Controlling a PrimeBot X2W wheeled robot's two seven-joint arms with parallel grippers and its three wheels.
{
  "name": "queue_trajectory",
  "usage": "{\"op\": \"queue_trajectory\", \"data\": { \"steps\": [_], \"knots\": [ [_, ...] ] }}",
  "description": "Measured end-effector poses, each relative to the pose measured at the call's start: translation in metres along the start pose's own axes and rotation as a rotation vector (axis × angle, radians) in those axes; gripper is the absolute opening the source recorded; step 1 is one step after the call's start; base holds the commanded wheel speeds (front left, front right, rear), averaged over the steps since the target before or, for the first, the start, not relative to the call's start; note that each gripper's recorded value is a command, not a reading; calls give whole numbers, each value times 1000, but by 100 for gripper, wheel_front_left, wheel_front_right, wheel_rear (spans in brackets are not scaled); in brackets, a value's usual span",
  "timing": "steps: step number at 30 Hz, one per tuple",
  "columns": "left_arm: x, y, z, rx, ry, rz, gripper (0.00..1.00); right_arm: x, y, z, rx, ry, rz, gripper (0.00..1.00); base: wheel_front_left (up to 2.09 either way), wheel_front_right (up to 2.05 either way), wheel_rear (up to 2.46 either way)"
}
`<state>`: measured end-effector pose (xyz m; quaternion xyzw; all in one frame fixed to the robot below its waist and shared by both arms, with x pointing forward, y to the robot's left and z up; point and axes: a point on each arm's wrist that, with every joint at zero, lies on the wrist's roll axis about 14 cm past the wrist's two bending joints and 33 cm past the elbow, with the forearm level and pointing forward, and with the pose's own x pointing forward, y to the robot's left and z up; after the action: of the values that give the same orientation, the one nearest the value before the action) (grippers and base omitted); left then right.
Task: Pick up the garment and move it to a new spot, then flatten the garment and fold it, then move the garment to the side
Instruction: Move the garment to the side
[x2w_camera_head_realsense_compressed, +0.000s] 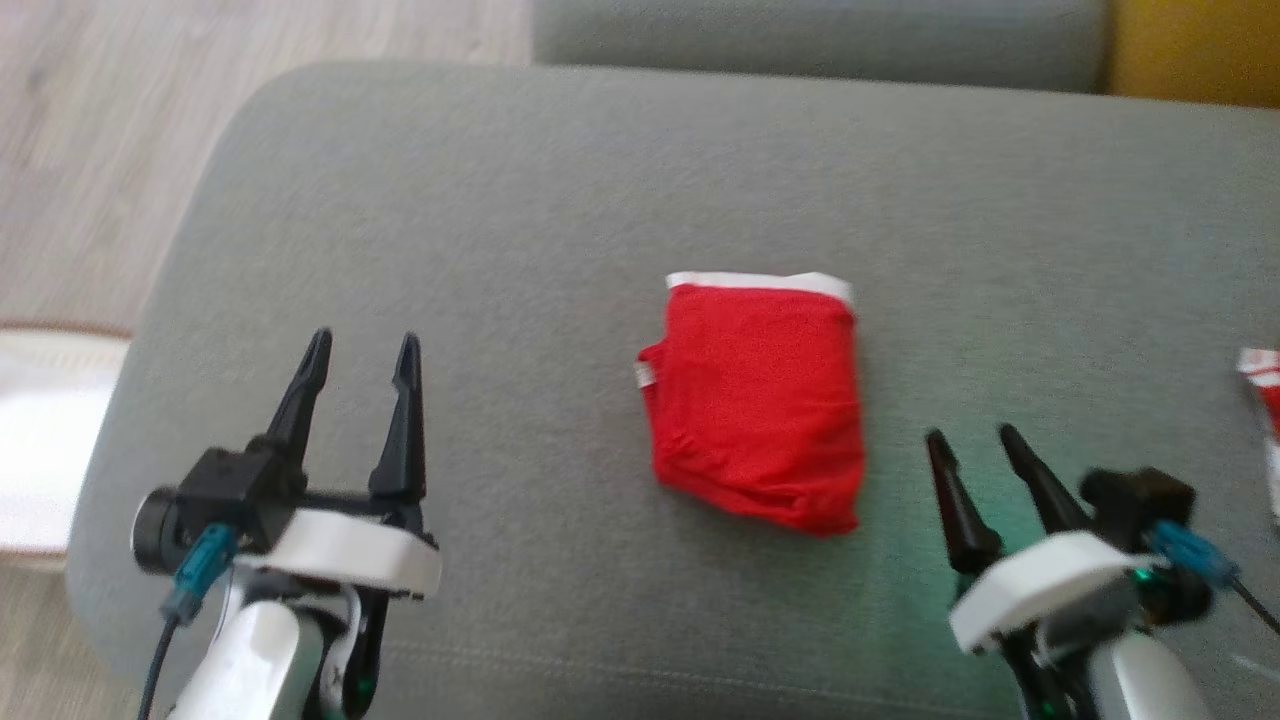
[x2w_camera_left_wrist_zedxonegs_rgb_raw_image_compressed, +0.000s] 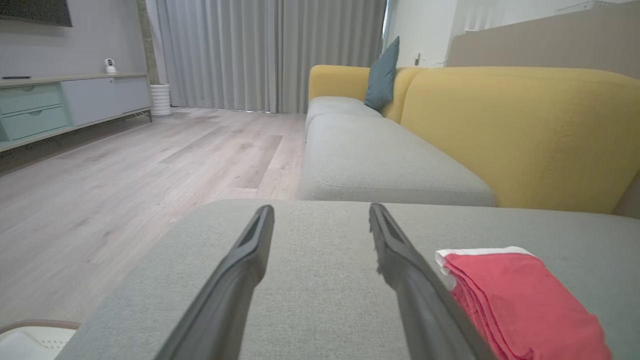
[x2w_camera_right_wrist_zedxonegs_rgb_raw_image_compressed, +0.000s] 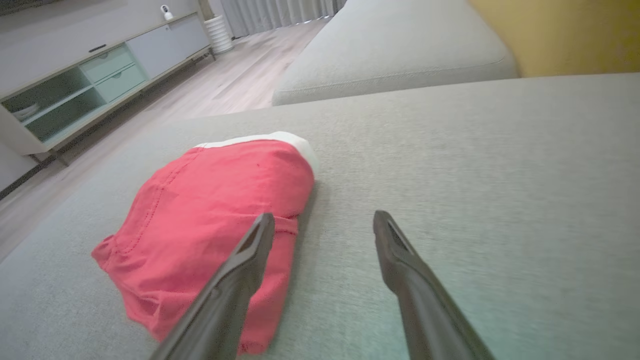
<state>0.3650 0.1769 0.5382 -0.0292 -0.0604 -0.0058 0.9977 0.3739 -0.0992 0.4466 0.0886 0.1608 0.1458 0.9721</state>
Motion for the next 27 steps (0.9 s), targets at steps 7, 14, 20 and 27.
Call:
{"op": "queue_trajectory", "data": {
  "steps": [7,14,20,27],
  "knots": [
    [6,16,4,-4,-32,61,100,50,35,-31,39,104,121,100,0,0,0],
    [1,29,-4,8,-5,108,100,67,46,-74,69,247,151,100,0,0,0],
    [3,29,-5,22,-5,108,100,76,47,-79,83,288,157,0,0,0,0],
    [13,17,-5,17,-15,58,100,70,40,-74,21,287,143,0,0,0,0]
  ]
}}
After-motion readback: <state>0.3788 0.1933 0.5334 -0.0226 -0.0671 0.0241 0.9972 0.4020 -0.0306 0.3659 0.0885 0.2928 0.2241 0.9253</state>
